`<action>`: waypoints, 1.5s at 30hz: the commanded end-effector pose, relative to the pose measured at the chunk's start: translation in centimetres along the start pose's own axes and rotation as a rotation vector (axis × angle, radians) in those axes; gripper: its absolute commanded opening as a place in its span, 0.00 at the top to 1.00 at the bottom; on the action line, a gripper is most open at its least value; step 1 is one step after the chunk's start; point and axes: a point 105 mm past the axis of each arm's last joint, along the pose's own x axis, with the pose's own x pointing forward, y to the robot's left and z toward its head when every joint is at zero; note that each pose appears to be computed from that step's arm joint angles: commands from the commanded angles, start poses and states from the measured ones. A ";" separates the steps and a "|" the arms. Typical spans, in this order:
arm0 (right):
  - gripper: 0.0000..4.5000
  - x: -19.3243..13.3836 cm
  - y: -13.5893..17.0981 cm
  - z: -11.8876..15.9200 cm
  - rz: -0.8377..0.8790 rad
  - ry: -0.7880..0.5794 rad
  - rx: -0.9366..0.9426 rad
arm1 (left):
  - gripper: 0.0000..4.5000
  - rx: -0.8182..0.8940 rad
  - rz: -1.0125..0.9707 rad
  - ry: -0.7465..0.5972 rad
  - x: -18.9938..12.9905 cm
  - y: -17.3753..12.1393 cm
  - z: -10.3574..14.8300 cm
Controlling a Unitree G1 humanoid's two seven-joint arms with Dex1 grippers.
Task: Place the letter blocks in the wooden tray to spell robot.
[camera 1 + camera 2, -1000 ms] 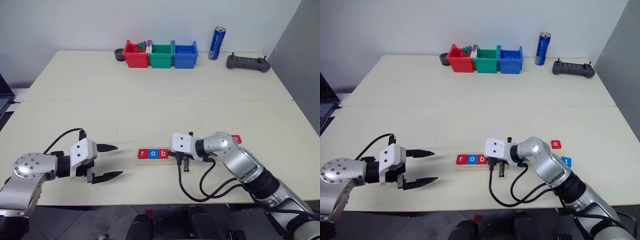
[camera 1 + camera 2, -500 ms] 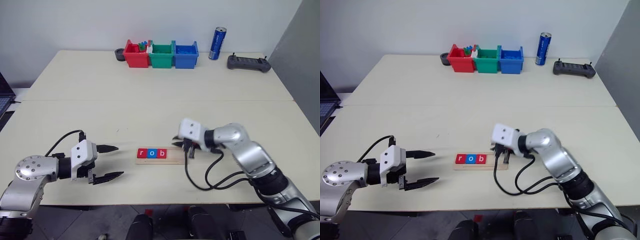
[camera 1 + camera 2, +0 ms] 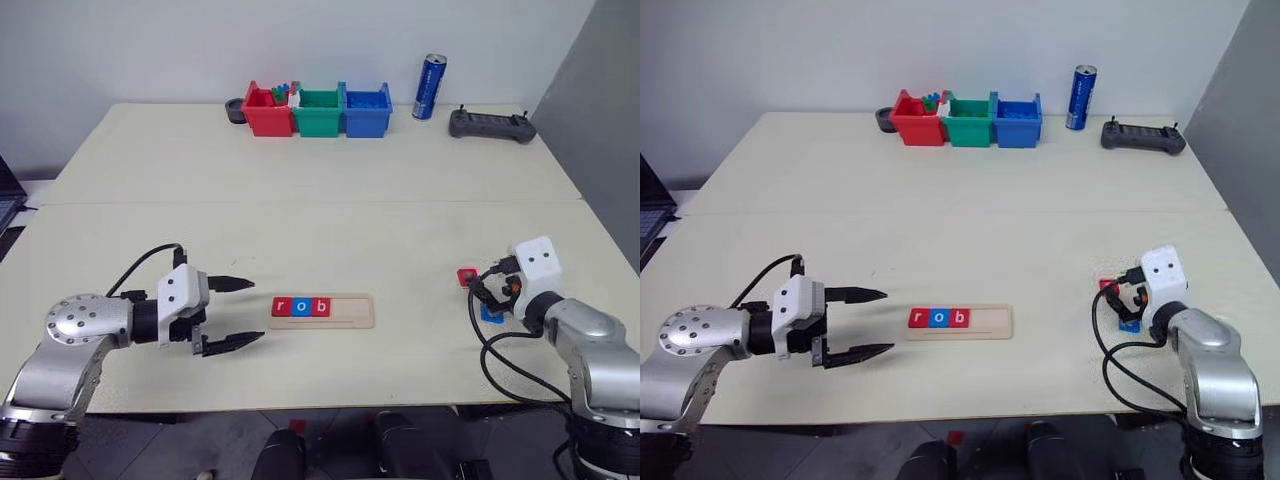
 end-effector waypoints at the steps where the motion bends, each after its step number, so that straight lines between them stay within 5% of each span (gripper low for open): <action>1: 0.01 0.0 0.0 0.7 -0.013 -0.032 0.042 | 0.00 0.032 -0.006 -0.019 0.1 0.2 1.1; 11: 0.01 1.8 1.2 -1.3 -0.030 0.054 0.102 | 0.00 0.038 -0.002 -0.017 0.4 0.3 1.5; 15: 0.21 2.1 1.8 -2.1 -0.021 0.078 0.107 | 0.00 0.040 0.001 -0.017 0.4 0.3 1.8; 21: 0.68 2.2 2.5 -1.9 -0.004 0.066 0.120 | 0.00 0.039 -0.002 -0.015 0.5 0.1 2.1; 26: 0.68 -0.4 6.6 0.9 0.063 -0.029 0.117 | 0.00 0.039 -0.013 -0.014 0.7 0.1 2.3; 30: 0.68 -2.7 10.2 -0.1 0.080 -0.001 0.174 | 0.00 0.044 -0.029 -0.013 1.2 0.4 2.6; 38: 0.68 -2.7 11.4 -1.5 0.012 0.024 0.290 | 0.00 0.053 -0.051 -0.008 1.0 0.5 3.1; 45: 0.14 -2.8 10.2 0.4 -0.012 -0.069 0.323 | 0.00 0.047 -0.045 -0.002 0.4 0.1 2.1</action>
